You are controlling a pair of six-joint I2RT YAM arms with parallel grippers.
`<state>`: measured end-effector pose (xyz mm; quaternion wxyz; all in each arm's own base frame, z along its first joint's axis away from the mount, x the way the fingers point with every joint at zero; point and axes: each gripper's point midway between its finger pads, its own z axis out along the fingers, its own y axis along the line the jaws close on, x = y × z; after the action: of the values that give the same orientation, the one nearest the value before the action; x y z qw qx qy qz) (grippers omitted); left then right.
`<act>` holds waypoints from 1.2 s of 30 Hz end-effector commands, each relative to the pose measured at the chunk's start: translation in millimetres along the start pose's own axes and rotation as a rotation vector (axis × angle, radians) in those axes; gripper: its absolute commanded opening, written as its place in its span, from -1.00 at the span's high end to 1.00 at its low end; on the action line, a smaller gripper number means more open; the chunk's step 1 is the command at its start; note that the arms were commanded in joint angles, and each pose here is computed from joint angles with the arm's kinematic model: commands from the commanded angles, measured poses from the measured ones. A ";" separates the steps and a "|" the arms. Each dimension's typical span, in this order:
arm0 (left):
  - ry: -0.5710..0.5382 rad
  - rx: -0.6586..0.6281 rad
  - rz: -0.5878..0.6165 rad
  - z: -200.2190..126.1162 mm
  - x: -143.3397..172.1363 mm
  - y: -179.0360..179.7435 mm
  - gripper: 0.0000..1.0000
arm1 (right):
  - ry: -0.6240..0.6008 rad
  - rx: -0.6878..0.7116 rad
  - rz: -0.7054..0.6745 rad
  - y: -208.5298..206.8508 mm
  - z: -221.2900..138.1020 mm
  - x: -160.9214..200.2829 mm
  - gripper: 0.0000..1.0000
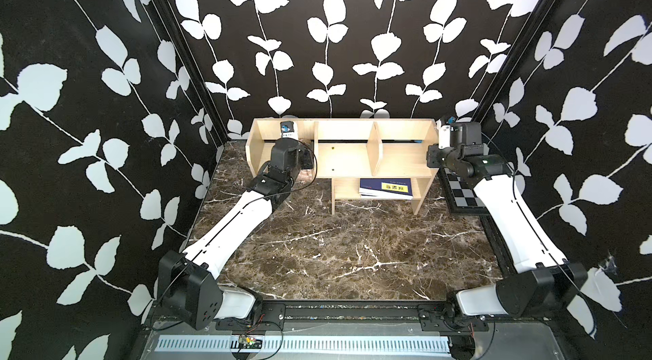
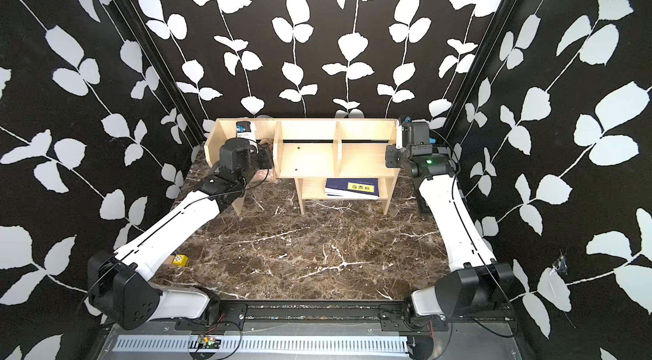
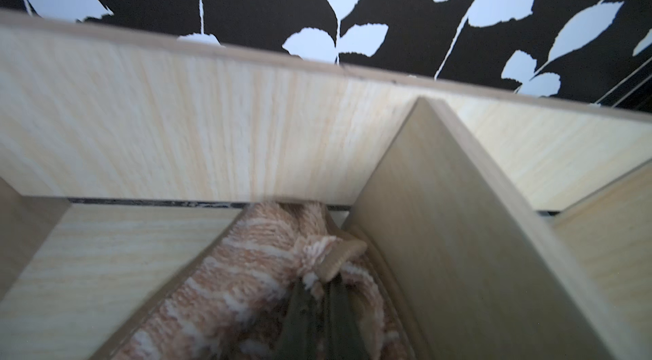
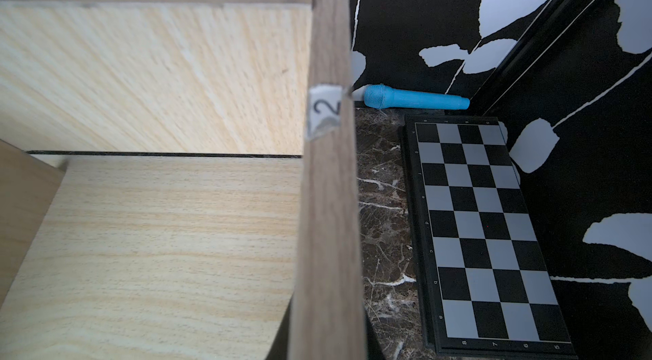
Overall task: Wipe the bookshelf clean with a cloth
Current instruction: Wipe the dust from the shelf.
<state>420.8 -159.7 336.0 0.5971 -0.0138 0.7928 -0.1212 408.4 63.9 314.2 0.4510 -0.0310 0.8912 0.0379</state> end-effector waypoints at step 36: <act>0.115 0.078 -0.109 27.9 40.0 1.9 1.00 | -0.102 0.000 0.016 4.5 9.3 -45.8 1.00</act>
<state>433.3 -146.7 286.9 0.5476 -0.0549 0.8224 -0.1442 432.3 67.7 316.2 0.4549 -0.0424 0.8889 0.0349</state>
